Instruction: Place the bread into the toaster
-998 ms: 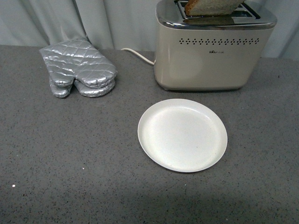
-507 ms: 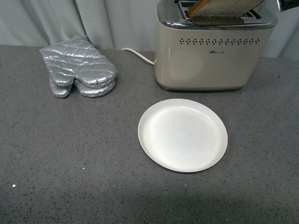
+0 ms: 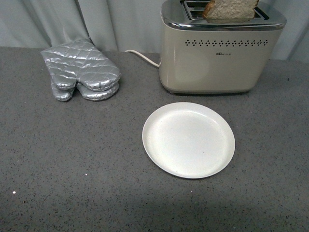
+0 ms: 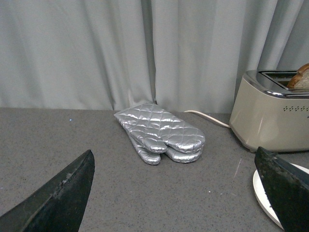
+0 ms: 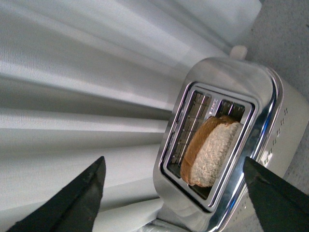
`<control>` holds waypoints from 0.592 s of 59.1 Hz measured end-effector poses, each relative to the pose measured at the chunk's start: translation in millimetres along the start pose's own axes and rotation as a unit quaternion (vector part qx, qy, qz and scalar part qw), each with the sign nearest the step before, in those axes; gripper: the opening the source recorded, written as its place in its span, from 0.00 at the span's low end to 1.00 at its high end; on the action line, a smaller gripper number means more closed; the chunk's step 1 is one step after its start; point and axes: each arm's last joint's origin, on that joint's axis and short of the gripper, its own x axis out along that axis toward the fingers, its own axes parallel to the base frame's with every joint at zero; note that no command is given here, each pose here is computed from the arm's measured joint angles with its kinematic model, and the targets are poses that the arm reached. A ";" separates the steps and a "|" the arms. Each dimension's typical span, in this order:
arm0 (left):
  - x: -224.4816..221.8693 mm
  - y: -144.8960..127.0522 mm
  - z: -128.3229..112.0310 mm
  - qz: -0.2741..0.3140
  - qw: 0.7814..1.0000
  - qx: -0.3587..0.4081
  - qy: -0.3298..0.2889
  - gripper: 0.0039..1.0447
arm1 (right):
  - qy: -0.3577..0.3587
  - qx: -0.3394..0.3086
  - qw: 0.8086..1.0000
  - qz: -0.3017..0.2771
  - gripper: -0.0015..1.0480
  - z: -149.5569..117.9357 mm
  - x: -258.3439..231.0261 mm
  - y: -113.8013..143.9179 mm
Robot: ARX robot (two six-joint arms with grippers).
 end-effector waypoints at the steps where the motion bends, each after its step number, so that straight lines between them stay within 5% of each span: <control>1: 0.0 0.0 0.0 0.000 1.000 0.000 0.000 0.94 | -0.001 -0.007 1.000 0.003 0.91 0.7 -1.0 -0.4; 17: 0.0 0.0 0.0 0.000 1.000 0.000 0.000 0.94 | -0.038 -0.193 0.978 0.070 0.91 26.1 -35.6 -35.1; 25: 0.0 0.0 0.0 0.000 1.000 0.000 0.000 0.94 | -0.044 -0.306 0.948 0.077 0.91 32.5 -47.1 -77.3; 35: 0.0 0.0 0.0 0.000 1.000 0.000 0.000 0.94 | -0.039 -0.459 0.882 0.103 0.91 29.9 -69.7 -149.8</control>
